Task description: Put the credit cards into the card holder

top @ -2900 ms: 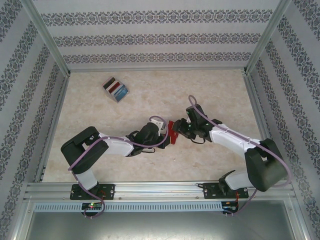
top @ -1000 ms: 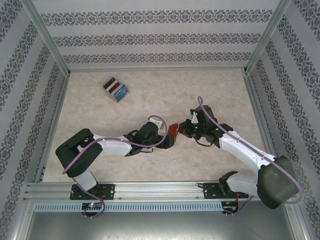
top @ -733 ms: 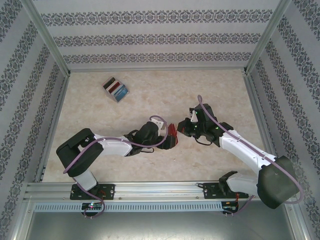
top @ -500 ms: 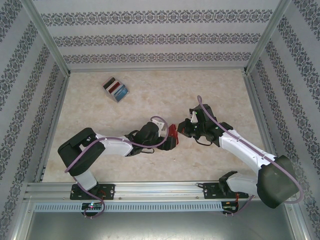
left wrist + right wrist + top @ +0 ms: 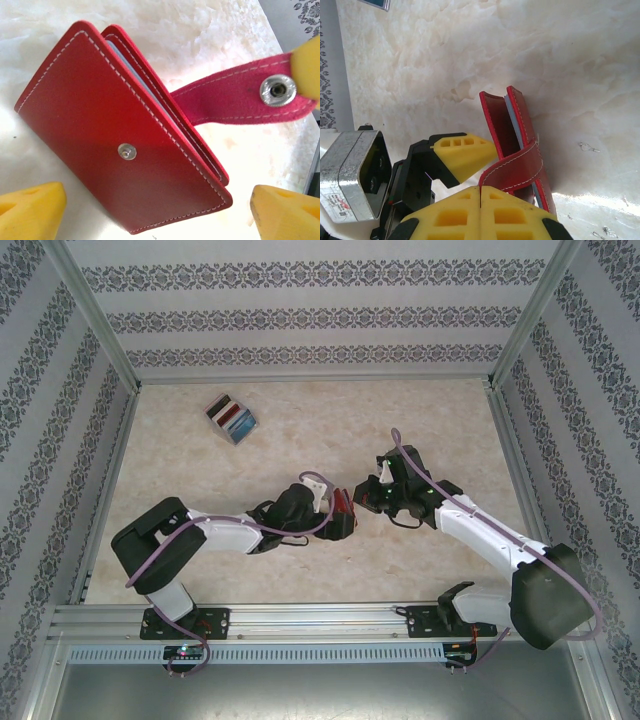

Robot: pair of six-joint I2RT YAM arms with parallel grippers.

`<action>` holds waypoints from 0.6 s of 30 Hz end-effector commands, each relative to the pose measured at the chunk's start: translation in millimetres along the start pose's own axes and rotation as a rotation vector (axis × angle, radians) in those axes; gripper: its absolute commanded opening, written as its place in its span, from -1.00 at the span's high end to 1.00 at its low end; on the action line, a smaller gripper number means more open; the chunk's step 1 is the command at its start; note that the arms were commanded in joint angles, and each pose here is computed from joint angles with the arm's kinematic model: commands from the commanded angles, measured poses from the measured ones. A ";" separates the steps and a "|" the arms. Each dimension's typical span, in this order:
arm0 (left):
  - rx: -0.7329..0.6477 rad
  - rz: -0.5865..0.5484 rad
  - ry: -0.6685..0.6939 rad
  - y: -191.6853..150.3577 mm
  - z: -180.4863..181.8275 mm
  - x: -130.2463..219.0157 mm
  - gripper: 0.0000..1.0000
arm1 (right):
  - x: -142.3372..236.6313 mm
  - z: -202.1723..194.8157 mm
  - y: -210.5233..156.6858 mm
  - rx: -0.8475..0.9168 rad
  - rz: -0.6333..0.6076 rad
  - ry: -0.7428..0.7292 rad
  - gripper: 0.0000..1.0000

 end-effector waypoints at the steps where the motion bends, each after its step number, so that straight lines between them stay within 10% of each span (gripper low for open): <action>1: 0.013 -0.010 0.017 9.9 0.2 -3.8 -1.00 | 3.5 8.0 -2.4 0.023 0.013 0.018 1.00; 7: 0.031 0.005 0.086 7.2 9.4 -4.1 -0.87 | 5.0 6.1 -1.2 0.027 0.004 0.009 1.00; 18: 0.040 -0.013 0.270 1.1 33.8 19.3 0.06 | 18.1 -18.7 2.9 0.001 -0.027 -0.038 1.00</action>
Point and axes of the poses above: each hand's point on the last joint's axis, 136 mm out from that joint toward the fingers, its own x axis back along the fingers, its own z axis along the line the jaws close on, y = z × x, the point moved 5 cm from there along x, back along the fingers, and after that the axes turned 5 degrees about -x, right-handed, at the moved point
